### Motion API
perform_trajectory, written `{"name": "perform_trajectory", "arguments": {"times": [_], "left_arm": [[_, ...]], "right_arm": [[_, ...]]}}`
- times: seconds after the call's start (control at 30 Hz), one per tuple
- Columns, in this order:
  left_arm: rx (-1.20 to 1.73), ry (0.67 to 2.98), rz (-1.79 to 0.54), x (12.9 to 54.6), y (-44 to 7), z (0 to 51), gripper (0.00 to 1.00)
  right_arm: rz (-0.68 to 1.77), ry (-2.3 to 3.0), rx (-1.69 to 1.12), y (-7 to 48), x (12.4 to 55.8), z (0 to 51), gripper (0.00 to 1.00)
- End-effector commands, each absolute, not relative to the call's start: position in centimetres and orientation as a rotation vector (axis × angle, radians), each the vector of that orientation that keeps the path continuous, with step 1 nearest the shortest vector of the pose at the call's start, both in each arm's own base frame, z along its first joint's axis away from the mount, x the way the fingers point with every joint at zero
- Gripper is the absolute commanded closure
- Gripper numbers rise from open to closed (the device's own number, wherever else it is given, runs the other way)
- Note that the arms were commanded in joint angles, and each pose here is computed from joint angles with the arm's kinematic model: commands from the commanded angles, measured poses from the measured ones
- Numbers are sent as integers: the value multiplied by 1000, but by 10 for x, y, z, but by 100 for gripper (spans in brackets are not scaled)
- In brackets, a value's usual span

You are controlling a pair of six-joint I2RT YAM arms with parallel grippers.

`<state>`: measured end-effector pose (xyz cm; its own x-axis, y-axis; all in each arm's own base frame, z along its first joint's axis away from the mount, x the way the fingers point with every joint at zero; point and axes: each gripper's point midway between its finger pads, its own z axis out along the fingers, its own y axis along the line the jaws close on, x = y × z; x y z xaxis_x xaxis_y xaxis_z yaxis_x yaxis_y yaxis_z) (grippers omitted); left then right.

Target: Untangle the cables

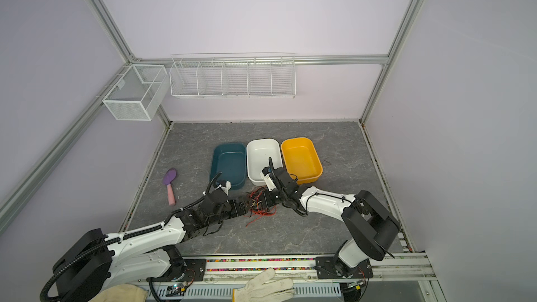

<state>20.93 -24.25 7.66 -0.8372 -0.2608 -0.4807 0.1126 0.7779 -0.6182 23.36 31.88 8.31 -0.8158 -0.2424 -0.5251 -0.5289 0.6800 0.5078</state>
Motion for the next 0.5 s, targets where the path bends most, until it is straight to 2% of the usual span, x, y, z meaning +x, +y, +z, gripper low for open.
{"name": "perform_trajectory", "arguments": {"times": [0.0,0.47], "left_arm": [[-128,2362,-959,209,-248,82,7],[-99,2259,-1091,205,-253,101,37]], "right_arm": [[1056,2340,-683,331,223,113,93],[1129,2163,-814,336,197,152,93]]}}
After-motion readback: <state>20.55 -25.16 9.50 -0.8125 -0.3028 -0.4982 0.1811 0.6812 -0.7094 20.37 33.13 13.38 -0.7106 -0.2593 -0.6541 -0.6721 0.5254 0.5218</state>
